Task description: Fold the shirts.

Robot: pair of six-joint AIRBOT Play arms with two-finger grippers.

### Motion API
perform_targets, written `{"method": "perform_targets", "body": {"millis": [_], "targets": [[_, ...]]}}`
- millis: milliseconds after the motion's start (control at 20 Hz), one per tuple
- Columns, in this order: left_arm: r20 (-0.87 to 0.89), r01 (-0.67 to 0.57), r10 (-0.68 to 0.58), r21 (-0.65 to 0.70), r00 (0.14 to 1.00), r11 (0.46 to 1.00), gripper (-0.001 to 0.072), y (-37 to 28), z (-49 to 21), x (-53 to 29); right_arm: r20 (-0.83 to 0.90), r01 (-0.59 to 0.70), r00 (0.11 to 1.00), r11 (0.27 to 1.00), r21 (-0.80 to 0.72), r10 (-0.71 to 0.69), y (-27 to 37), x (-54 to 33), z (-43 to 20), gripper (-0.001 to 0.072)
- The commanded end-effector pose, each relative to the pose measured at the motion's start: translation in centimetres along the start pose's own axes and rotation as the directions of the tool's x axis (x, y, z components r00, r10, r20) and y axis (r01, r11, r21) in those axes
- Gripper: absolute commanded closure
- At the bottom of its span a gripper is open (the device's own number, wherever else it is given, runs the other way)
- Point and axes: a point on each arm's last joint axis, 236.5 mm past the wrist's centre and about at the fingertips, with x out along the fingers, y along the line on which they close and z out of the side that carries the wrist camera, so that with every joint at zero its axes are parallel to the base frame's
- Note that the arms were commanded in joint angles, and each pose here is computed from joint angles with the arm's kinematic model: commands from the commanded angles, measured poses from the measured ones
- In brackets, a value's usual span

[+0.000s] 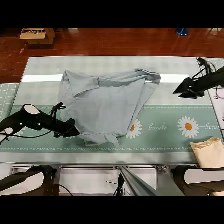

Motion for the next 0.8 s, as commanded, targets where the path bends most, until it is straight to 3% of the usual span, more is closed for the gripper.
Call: {"method": "perform_targets", "body": {"millis": [0, 550, 750], "targets": [[-0.003, -0.005, 0.005, 0.006, 1.000, 1.000, 0.0690, 0.1, -0.1, 0.0, 0.210, -0.172, 0.966, 0.981, 0.095, 0.149, 1.8, 3.2, 3.4, 0.0222], [-0.001, -0.004, 0.004, 0.007, 1.000, 1.000, 0.0690, 0.1, 0.0, 0.0, 0.357, -0.069, 0.934, 0.993, 0.099, 0.029, 4.0, 11.2, 7.7, 0.0227], [0.012, 0.006, -0.007, 0.033, 1.000, 0.999, 0.0690, -0.3, 0.1, -0.3, 0.381, -0.068, 0.924, 0.985, 0.161, 0.002, 4.4, 13.1, 8.3, 0.0272]]}}
